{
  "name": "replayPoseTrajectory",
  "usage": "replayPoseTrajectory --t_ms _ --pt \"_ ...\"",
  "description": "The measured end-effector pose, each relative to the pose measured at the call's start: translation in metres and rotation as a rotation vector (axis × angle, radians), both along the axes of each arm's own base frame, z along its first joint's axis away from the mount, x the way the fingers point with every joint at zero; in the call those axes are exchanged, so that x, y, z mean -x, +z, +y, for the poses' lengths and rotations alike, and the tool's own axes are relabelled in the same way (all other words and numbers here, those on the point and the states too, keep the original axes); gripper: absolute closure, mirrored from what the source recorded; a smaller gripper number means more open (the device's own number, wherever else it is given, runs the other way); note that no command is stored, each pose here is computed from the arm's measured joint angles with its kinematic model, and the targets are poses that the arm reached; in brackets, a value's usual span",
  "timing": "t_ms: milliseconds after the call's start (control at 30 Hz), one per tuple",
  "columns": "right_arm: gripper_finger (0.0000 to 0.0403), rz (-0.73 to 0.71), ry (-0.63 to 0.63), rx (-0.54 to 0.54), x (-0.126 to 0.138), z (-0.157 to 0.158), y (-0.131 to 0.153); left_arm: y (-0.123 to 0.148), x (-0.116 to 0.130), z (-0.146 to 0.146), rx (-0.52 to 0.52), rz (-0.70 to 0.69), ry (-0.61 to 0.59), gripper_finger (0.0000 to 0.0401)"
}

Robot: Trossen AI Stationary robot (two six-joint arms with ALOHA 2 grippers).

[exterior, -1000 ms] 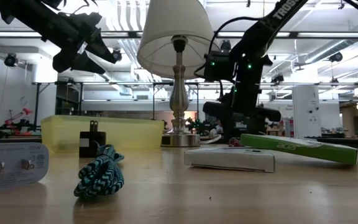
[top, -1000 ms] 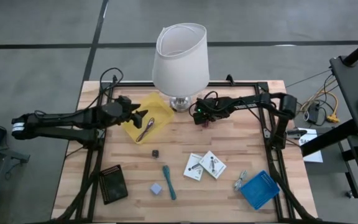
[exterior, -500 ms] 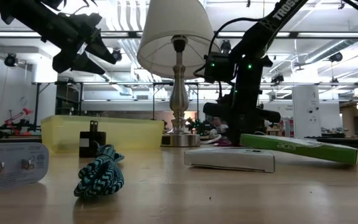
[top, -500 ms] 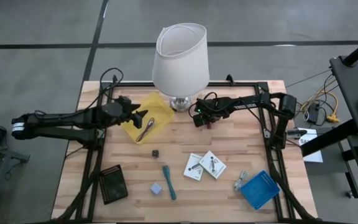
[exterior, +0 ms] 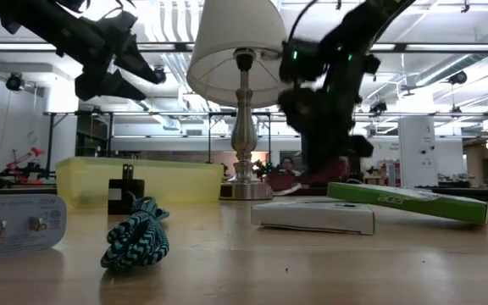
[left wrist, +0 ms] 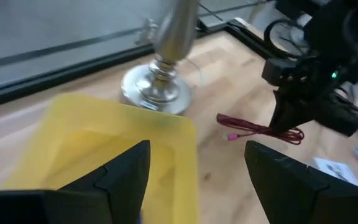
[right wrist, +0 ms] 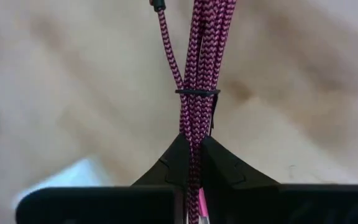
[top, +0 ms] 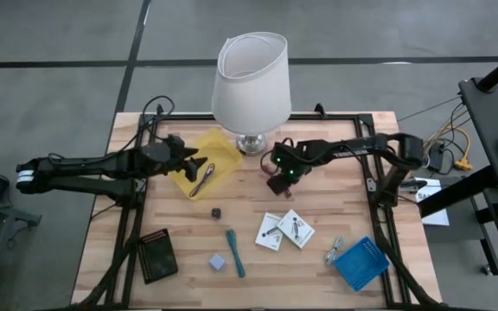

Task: Pick and place items into bin
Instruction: Put the pink USB cable into the yellow bin

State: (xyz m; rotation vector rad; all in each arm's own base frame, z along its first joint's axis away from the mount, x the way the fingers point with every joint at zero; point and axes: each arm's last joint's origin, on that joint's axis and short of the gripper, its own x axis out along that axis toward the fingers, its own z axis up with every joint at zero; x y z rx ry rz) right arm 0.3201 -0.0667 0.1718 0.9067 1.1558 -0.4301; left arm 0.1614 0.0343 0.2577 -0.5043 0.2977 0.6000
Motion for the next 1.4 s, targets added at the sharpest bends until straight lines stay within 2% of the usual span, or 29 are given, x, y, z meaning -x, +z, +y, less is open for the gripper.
replayPoseTrajectory --t_ms 133,267,333,433,633,733,833,1000,1133,1400 --pt "0.0389 -0.178 0.189 0.041 -0.003 0.022 0.028 -0.001 -0.001 -0.001 0.019 -0.005 -0.047 0.0155" --pt "0.0389 -0.521 0.471 0.228 -0.012 0.05 0.068 0.001 -0.004 -0.002 0.024 -0.037 -0.094 0.0155" --pt "0.039 -0.691 0.537 0.328 -0.016 0.061 0.088 0.004 -0.007 -0.003 0.003 -0.064 -0.139 0.0155" --pt "0.039 -0.842 0.486 0.441 -0.019 0.064 0.109 0.01 -0.011 -0.004 -0.024 -0.119 -0.212 0.0155" --pt "0.039 -1.06 0.394 0.477 -0.026 0.063 0.131 0.032 -0.024 -0.005 -0.141 -0.36 -0.348 0.0155" --pt "0.039 -1.097 0.393 0.478 -0.028 0.064 0.132 0.042 -0.033 -0.006 -0.203 -0.501 -0.422 0.0155" --pt "0.039 -1.103 0.384 0.485 -0.029 0.062 0.132 0.045 -0.043 -0.007 -0.227 -0.582 -0.486 0.0155" --pt "0.039 -1.103 0.387 0.479 -0.029 0.063 0.132 0.038 -0.06 -0.006 -0.228 -0.629 -0.554 0.0155" --pt "0.039 -1.102 0.381 0.483 -0.029 0.062 0.132 0.033 -0.075 -0.006 -0.189 -0.676 -0.615 0.0155" --pt "0.039 -1.091 0.384 0.479 -0.029 0.063 0.131 0.036 -0.092 -0.009 -0.232 -0.781 -0.704 0.0155"
